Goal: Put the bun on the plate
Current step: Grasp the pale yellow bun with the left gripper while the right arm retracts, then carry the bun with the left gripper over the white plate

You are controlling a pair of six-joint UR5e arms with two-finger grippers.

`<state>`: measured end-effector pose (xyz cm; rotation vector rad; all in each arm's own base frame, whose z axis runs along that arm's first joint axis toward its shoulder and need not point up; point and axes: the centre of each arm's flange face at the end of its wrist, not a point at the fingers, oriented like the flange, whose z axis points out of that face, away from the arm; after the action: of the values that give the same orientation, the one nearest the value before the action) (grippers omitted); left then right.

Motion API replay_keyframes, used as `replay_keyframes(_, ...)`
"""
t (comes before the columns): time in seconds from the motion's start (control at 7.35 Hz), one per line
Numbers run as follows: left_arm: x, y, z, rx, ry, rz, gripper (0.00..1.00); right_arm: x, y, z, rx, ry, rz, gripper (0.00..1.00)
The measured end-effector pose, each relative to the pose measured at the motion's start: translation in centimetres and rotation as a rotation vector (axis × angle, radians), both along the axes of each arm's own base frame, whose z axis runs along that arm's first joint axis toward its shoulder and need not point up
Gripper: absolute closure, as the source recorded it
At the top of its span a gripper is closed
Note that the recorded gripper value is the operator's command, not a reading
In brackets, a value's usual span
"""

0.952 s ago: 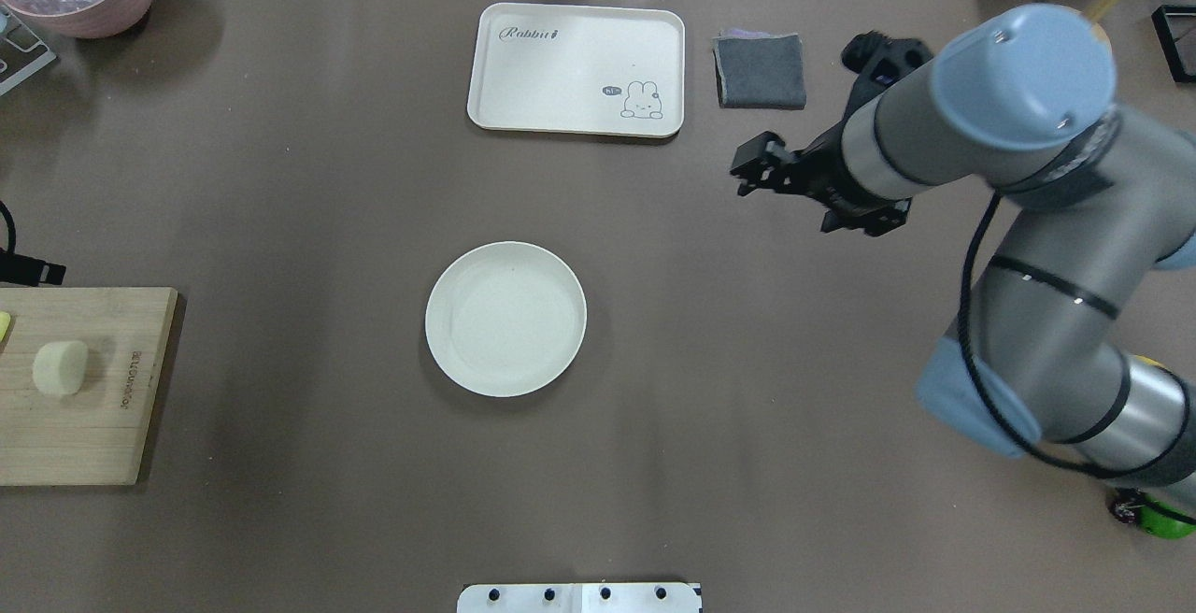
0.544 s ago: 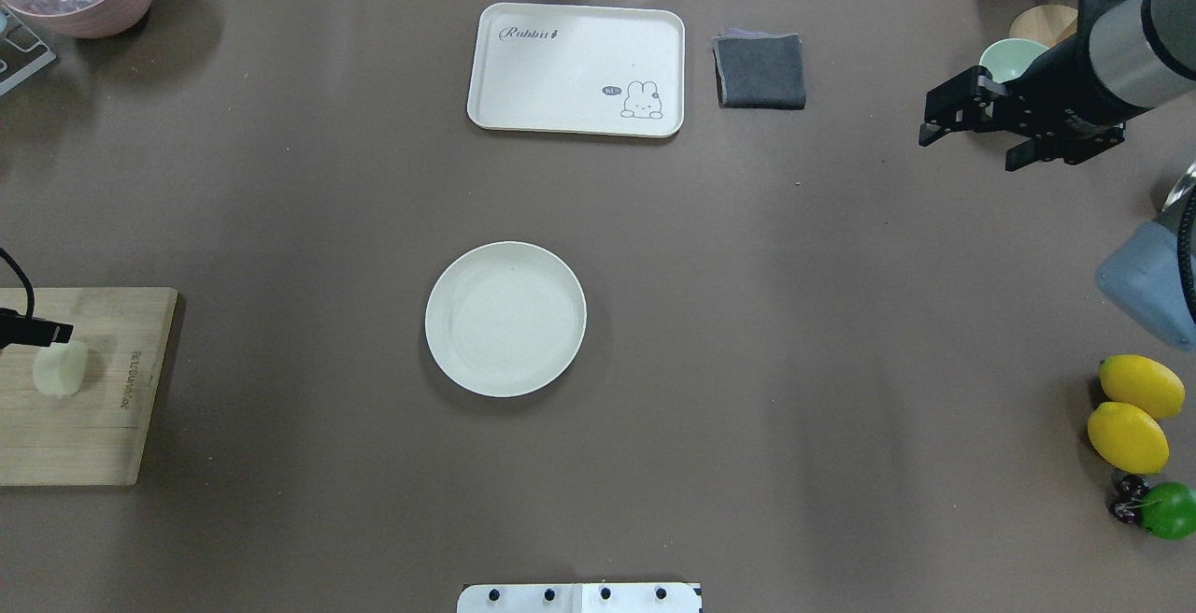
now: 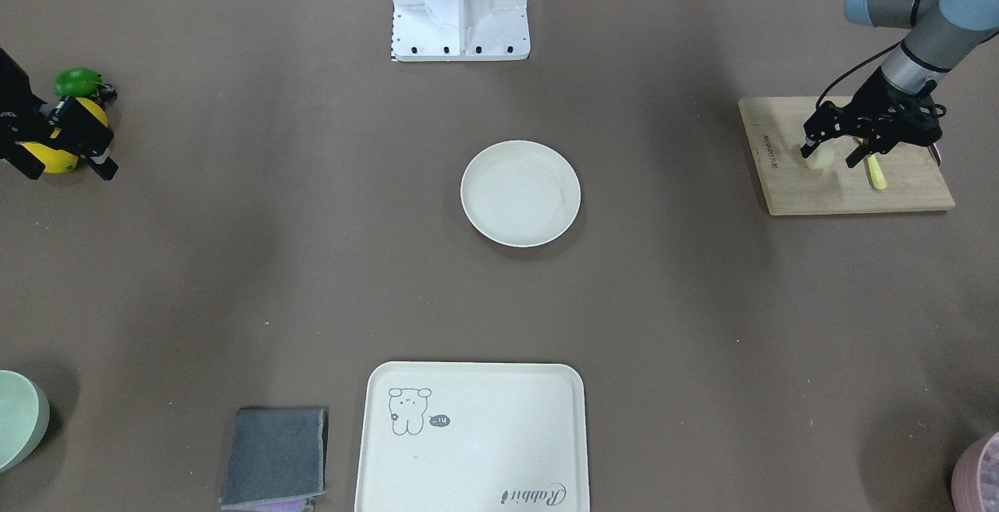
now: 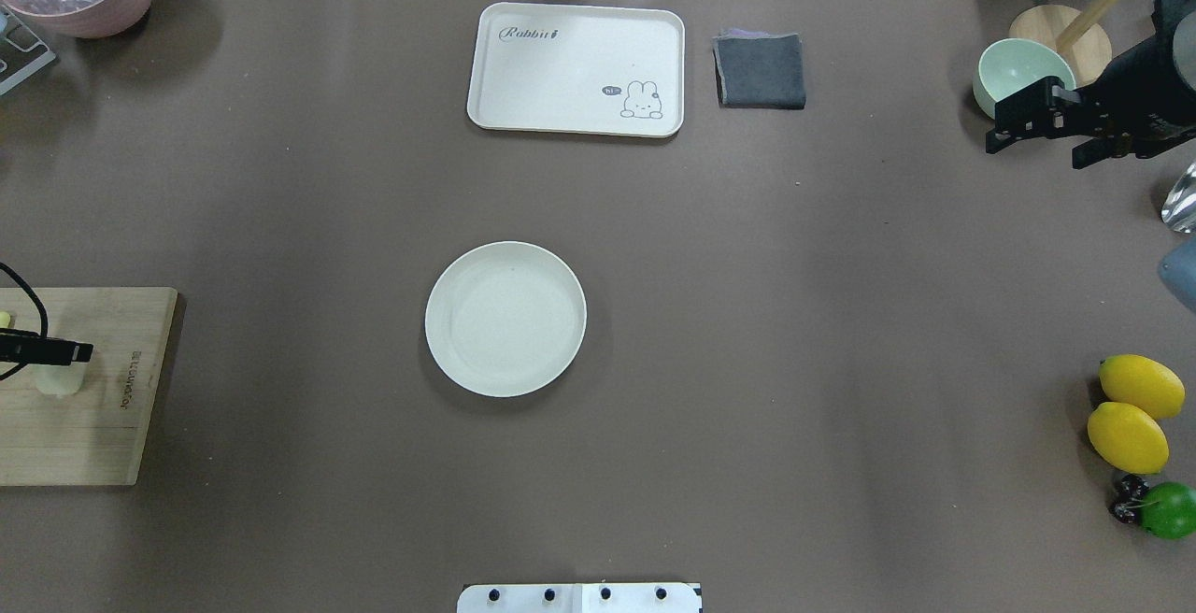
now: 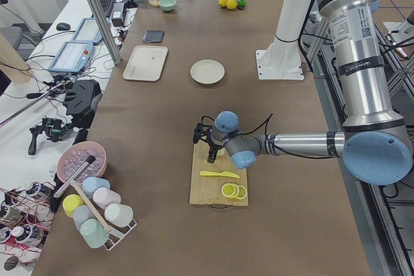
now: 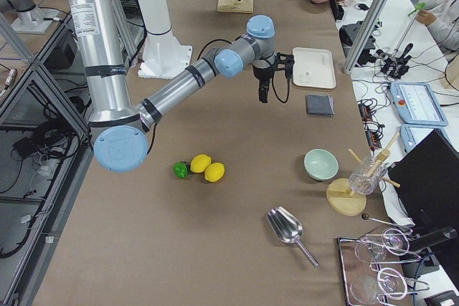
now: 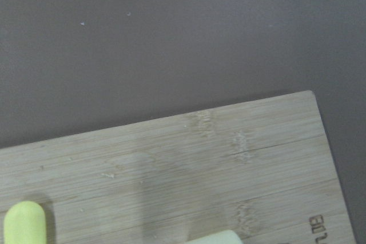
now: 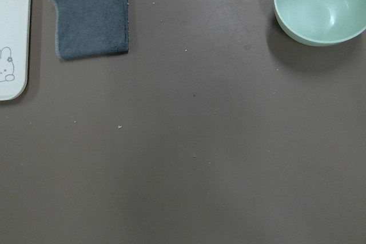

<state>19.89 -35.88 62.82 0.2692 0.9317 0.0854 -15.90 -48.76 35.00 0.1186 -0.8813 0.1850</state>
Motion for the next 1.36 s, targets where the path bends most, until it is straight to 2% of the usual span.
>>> replay_keyframes(0.14,0.3,0.2,0.0,-0.002,0.004,0.0,0.17,0.1,0.0,0.1,0.0,-0.001,-0.001,0.0)
replay_keyframes(0.27,0.6,0.4,0.1,-0.002,0.003,0.008,0.55,0.2,-0.1,0.2,-0.001,0.0,-0.001,0.0)
replay_keyframes(0.41,0.8,0.7,0.2,-0.001,0.001,0.016,0.83,0.1,-0.1,0.3,-0.004,0.002,-0.001,0.0)
replay_keyframes(0.54,0.9,0.9,0.3,0.003,0.0,0.025,1.0,0.2,-0.1,0.4,-0.005,0.003,-0.001,0.0)
replay_keyframes(0.95,1.3,0.9,-2.2,0.025,0.034,0.034,1.0,1.0,0.1,1.6,-0.005,0.017,-0.007,0.0)
replay_keyframes(1.22,3.0,-0.7,-8.1,0.017,0.111,0.041,1.0,3.5,0.7,4.3,-0.007,0.04,-0.02,0.0)
replay_keyframes(1.36,5.3,-2.9,-12.4,-0.016,0.176,0.01,1.0,4.8,1.4,6.1,-0.027,0.05,-0.019,0.0)
